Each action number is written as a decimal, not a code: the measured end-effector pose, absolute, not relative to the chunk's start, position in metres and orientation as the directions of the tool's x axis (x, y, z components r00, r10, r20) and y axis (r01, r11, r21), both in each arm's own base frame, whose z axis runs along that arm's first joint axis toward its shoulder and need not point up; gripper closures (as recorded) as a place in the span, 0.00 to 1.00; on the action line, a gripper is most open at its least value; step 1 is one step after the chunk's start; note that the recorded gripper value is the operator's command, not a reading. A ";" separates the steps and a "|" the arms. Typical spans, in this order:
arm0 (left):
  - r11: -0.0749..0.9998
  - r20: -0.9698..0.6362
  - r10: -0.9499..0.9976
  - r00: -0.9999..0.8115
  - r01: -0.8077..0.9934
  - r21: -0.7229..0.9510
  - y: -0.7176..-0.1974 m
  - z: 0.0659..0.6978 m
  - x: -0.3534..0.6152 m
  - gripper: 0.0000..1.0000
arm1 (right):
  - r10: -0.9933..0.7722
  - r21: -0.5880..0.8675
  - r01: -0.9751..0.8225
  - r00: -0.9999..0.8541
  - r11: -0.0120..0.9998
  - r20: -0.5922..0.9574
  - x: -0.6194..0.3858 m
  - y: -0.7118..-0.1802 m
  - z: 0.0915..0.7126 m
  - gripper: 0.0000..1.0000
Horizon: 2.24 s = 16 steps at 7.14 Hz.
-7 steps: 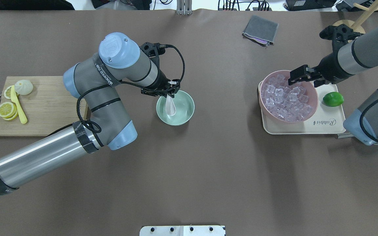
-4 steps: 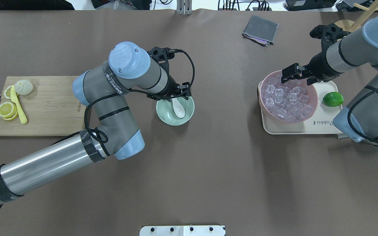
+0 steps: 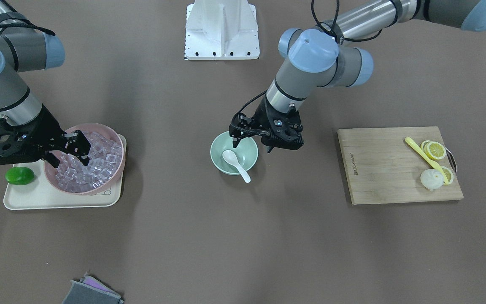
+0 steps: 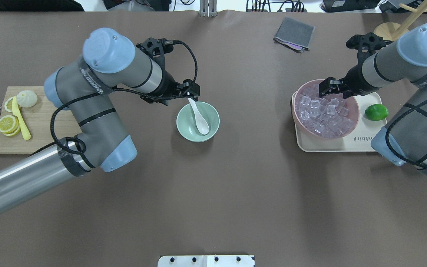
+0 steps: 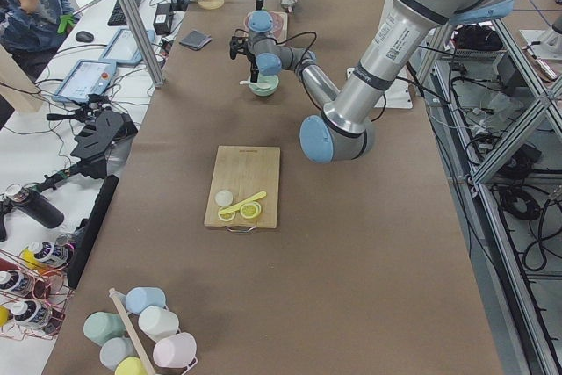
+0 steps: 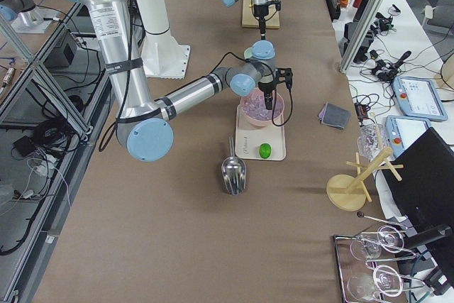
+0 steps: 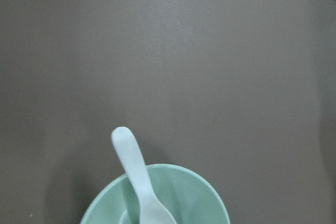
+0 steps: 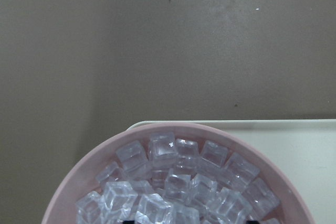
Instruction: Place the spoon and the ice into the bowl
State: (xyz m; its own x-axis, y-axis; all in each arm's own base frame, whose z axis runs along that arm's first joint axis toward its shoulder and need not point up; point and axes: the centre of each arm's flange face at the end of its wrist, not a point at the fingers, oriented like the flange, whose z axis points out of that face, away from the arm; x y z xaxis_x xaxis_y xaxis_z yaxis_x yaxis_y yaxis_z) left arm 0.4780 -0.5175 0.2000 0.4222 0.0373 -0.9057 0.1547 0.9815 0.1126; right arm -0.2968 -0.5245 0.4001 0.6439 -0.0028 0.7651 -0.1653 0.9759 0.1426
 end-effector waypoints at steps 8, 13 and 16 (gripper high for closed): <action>0.968 -0.864 0.062 0.499 0.182 0.174 -0.542 0.265 0.389 0.02 | -0.431 0.439 0.165 0.653 0.883 0.623 -0.302 -0.520 0.417 0.45; 0.957 -0.805 0.138 0.576 0.132 0.258 -0.544 0.356 0.255 0.02 | -0.509 0.491 0.225 0.636 0.842 0.580 -0.303 -0.514 0.422 0.35; 0.959 -0.804 0.131 0.580 0.132 0.251 -0.542 0.366 0.246 0.02 | -0.516 0.484 0.247 0.638 0.840 0.571 -0.307 -0.510 0.433 0.38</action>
